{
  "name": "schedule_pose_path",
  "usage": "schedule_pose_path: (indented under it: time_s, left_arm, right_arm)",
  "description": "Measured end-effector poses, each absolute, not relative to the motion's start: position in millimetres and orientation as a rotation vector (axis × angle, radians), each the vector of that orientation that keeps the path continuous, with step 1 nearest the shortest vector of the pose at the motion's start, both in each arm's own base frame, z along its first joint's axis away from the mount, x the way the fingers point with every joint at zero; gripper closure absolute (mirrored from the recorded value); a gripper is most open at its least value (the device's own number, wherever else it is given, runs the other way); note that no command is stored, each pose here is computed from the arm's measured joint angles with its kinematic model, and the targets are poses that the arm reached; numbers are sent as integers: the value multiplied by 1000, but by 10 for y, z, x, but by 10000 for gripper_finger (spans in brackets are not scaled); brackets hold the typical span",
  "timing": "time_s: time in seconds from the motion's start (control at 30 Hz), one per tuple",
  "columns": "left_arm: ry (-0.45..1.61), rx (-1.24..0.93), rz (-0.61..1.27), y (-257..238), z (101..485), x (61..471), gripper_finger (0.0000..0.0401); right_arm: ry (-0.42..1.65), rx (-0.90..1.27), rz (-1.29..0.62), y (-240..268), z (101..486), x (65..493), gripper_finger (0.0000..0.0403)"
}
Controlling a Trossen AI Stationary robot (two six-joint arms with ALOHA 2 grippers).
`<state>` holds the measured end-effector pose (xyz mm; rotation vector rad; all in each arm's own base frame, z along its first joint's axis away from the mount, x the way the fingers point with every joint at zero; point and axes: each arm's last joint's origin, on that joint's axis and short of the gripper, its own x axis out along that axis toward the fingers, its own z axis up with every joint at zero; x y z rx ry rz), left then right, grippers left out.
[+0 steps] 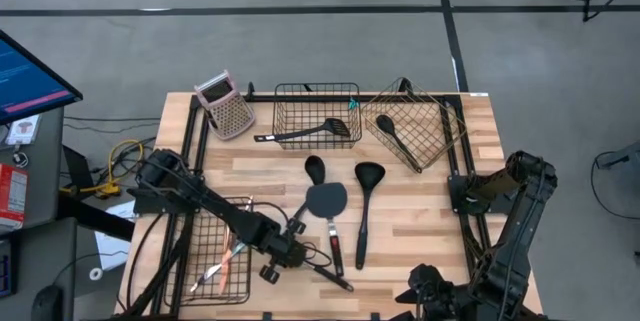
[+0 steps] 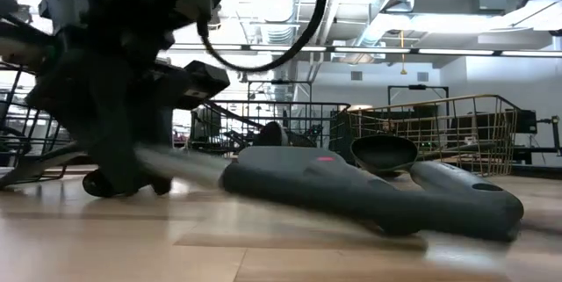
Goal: Pick & Place Kitchen Items
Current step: Put the left black spatula into the top left wire basket
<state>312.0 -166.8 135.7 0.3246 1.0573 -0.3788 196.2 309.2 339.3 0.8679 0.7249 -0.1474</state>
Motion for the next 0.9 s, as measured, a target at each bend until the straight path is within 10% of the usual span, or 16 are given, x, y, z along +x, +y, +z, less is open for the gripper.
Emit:
schedule_pose_path:
  time_s: [0.9]
  left_arm:
    - [-29,-215,-211,-834,3957,2270,363]
  right_arm:
    - [678,796,-155,3062,3396,1989,86]
